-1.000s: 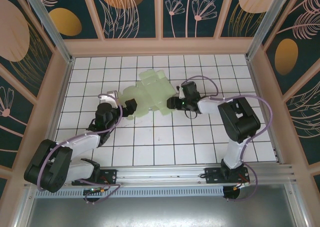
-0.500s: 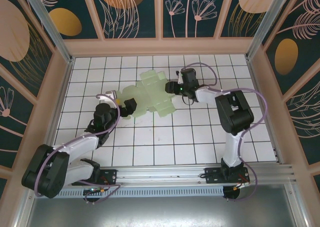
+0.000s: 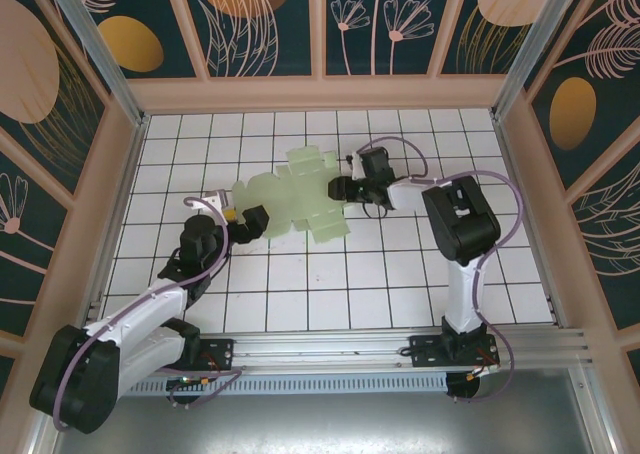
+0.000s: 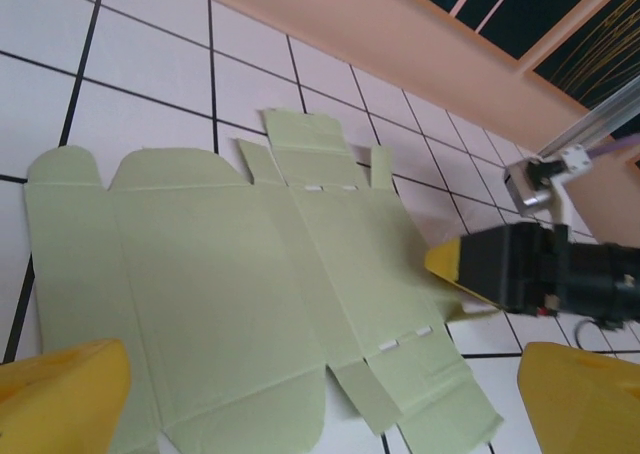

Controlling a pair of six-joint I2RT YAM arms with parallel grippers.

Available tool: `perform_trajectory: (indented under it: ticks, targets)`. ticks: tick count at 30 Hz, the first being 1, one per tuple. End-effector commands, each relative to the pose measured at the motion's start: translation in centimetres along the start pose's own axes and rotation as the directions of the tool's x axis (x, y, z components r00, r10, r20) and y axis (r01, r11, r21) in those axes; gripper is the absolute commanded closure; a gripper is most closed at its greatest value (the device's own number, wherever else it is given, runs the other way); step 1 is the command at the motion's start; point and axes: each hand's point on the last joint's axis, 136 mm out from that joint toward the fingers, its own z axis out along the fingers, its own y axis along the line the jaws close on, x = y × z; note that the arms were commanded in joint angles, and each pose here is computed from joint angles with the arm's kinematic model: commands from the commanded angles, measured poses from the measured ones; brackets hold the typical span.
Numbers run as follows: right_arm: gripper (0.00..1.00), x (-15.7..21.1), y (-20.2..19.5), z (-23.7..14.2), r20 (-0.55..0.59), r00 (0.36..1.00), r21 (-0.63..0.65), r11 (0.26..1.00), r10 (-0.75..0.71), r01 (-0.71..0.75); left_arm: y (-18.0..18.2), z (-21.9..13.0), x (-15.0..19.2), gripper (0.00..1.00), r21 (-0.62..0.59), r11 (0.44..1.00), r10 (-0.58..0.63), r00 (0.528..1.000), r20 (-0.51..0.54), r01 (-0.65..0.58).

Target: Fold the paper box

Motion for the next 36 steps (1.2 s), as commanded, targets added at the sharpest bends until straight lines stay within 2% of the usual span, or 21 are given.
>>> perform_trajectory:
  ticks: [1, 5, 9, 11, 14, 16, 19, 22, 25, 27, 32, 36]
  targets:
    - [0.47, 4.4, 0.4, -1.4, -0.058, 0.997, 0.013, 0.999, 0.041, -0.04, -1.0, 0.5, 0.1, 0.01, 0.04, 0.999, 0.004, 1.0, -0.027, -0.003]
    - [0.48, 6.1, 1.4, -3.3, -0.037, 0.997, 0.014, 0.998, 0.066, -0.065, -1.9, 1.6, -0.5, 0.01, 0.068, 0.998, -0.016, 0.999, -0.029, 0.018]
    - [0.4, 4.2, 2.7, -5.4, 0.059, 0.996, -0.001, 0.998, 0.066, -0.066, -3.1, 3.7, -0.5, 0.01, 0.065, 0.995, -0.068, 0.993, -0.094, 0.074]
    - [0.32, 2.5, 3.1, -6.5, 0.126, 0.991, -0.003, 0.999, 0.053, -0.053, -4.0, 4.8, -0.1, 0.01, 0.075, 0.995, -0.065, 0.992, -0.111, 0.073]
    - [0.09, 1.1, 3.1, -7.5, 0.18, 0.983, -0.01, 0.999, 0.045, -0.044, -5.6, 6.0, 0.9, 0.01, 0.112, 0.988, -0.094, 0.986, -0.138, 0.109]
    - [0.01, 0.6, 2.9, -8.1, 0.197, 0.98, -0.018, 0.999, 0.04, -0.037, -6.1, 6.8, 2.3, 0.01, 0.107, 0.984, -0.123, 0.976, -0.178, 0.143]
    - [0.01, 0.4, 1.5, -8.8, 0.196, 0.978, 0.006, 0.998, 0.066, -0.068, -6.4, 7.8, 4.6, 0.02, 0.07, 0.977, -0.181, 0.952, -0.248, 0.204]
    - [0.01, 0.1, 0.5, -9.8, 0.228, 0.97, -0.015, 0.997, 0.079, -0.077, -5.8, 9.0, 7.1, 0.08, 0.001, 0.972, -0.221, 0.918, -0.329, 0.235]
    - [0.01, -0.4, 0.1, -10.6, 0.234, 0.965, -0.082, 0.991, 0.121, -0.104, -4.5, 9.8, 8.8, 0.24, -0.068, 0.966, -0.258, 0.897, -0.359, 0.25]
    - [0.05, -0.4, 0.0, -10.7, 0.215, 0.966, -0.117, 0.986, 0.145, -0.122, -3.7, 10.2, 9.6, 0.33, -0.107, 0.965, -0.261, 0.89, -0.373, 0.238]
    - [0.14, 0.5, -0.2, -10.3, 0.149, 0.975, -0.11, 0.983, 0.164, -0.148, -1.4, 11.3, 12.3, 0.53, -0.211, 0.965, -0.24, 0.86, -0.451, 0.158]
    - [0.17, 1.3, -0.7, -9.7, 0.103, 0.977, -0.092, 0.98, 0.185, -0.175, 0.4, 11.0, 14.3, 0.53, -0.267, 0.956, -0.245, 0.834, -0.494, 0.123]
